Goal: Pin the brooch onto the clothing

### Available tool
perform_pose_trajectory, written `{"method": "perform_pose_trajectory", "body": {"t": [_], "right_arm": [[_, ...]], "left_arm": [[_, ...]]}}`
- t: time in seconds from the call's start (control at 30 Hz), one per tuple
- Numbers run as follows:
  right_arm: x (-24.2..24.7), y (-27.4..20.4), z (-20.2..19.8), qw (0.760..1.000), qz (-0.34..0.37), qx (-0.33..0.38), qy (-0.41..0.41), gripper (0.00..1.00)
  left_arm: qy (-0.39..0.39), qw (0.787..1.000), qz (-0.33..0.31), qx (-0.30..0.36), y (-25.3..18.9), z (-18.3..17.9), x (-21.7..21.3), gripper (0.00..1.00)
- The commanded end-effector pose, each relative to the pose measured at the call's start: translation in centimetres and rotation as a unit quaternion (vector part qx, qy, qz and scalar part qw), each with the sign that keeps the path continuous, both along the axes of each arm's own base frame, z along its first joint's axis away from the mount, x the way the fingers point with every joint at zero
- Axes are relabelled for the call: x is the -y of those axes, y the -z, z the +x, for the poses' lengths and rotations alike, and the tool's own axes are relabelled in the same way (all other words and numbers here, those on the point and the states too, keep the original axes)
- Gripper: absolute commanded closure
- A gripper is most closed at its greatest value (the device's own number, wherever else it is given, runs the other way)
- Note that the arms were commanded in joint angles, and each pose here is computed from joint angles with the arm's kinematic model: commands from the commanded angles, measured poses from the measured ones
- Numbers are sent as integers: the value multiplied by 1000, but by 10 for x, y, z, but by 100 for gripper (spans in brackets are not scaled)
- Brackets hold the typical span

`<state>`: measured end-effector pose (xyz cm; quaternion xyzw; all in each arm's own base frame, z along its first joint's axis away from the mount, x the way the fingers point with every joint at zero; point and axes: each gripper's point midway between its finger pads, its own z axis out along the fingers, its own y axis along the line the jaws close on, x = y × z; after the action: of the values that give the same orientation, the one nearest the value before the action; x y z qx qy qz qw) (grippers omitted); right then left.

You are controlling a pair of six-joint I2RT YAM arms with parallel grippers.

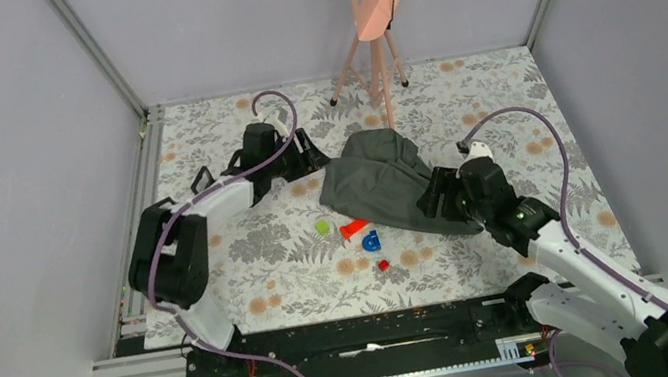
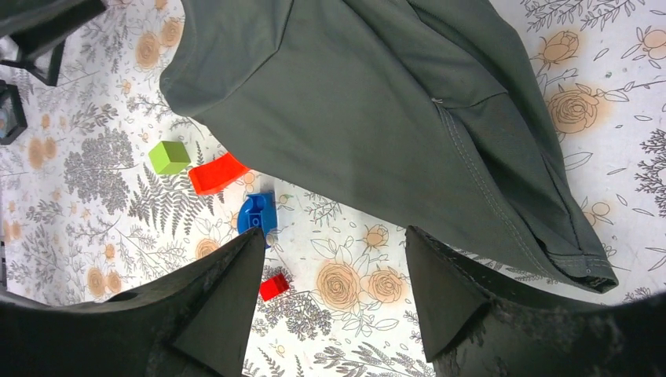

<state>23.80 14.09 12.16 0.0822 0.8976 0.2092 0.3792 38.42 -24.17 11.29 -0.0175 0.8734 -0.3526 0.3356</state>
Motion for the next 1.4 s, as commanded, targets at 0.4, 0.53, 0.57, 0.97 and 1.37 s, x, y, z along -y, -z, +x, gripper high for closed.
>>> {"method": "perform_pose_trajectory", "body": {"t": [0.4, 0.53, 0.57, 0.97, 1.37], "right_arm": [[10, 5, -11, 1000, -3, -4, 15, 27], [7, 7, -11, 1000, 1, -8, 10, 27], [6, 7, -10, 1000, 1, -8, 9, 27], [10, 8, -12, 1000, -4, -8, 15, 27], [15, 9, -15, 1000, -15, -7, 17, 27]], "left_arm": [[14, 1000, 3, -17, 44, 81, 21, 38], [27, 999, -7, -26, 51, 83, 28, 38], [32, 999, -11, -24, 51, 84, 31, 39], [71, 996, -45, -20, 37, 72, 50, 58], [92, 988, -122, -20, -2, 39, 60, 100]]}}
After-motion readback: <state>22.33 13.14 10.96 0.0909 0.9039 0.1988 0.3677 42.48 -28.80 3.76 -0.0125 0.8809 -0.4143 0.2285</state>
